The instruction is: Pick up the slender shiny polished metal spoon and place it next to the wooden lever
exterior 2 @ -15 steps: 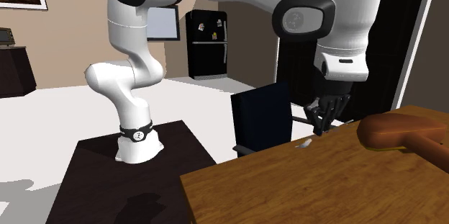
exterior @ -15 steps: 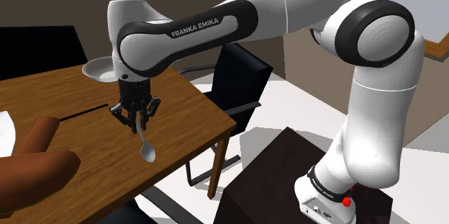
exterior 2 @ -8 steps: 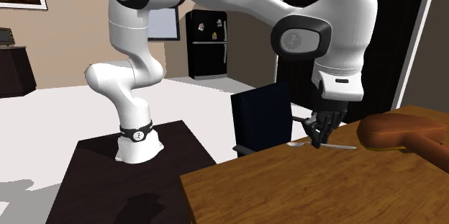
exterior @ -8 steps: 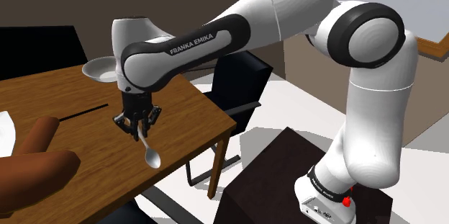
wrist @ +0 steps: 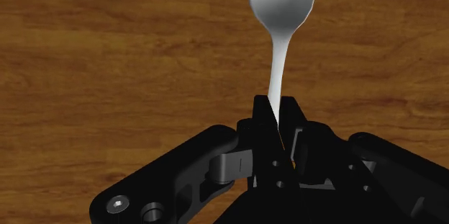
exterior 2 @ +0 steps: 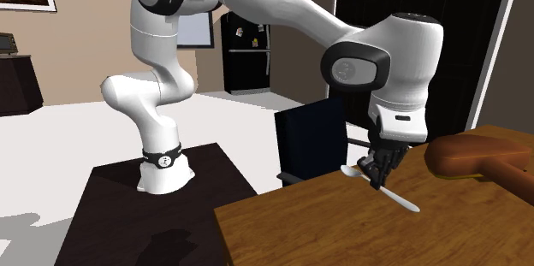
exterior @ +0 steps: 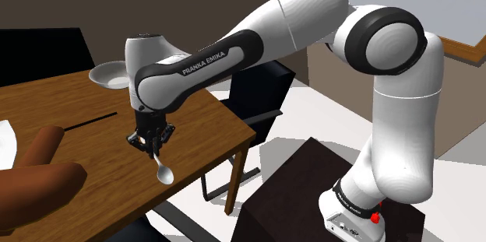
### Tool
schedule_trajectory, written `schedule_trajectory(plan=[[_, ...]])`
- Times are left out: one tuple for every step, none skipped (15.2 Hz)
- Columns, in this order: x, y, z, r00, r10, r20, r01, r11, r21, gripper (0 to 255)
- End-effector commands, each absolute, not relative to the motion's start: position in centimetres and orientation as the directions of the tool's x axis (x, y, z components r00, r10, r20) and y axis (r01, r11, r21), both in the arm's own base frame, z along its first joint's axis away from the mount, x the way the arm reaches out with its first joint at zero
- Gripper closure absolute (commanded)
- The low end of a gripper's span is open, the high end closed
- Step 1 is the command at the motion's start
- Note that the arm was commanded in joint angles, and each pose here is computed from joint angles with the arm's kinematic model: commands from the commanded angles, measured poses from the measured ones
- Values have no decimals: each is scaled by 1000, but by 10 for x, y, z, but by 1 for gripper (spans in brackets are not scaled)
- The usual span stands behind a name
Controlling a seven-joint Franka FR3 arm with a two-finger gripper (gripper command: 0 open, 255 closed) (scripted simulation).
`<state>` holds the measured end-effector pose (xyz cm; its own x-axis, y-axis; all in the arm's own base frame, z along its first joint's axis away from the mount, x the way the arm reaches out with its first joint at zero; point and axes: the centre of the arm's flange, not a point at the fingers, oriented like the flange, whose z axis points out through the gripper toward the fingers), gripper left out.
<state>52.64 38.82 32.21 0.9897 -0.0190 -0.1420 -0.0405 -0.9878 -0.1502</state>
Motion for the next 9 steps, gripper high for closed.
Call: schedule_trajectory(plan=[[526,388,321,990,-19,-142,-40,-988,-150,255],[526,388,321,990,-19,-142,-40,-988,-150,255],[526,388,321,990,-19,-142,-40,-988,-150,255],[526,388,321,990,-19,-142,-40,-988,-150,255],[526,388,321,990,-19,-142,-40,-988,-150,255],[526,388,321,990,-19,-142,-40,-988,-150,0],[526,388,321,990,-19,-142,-40,-988,-150,0],[526,388,321,990,-19,-142,-40,-988,-150,0],[526,388,321,990,-19,-142,-40,-988,-150,0]])
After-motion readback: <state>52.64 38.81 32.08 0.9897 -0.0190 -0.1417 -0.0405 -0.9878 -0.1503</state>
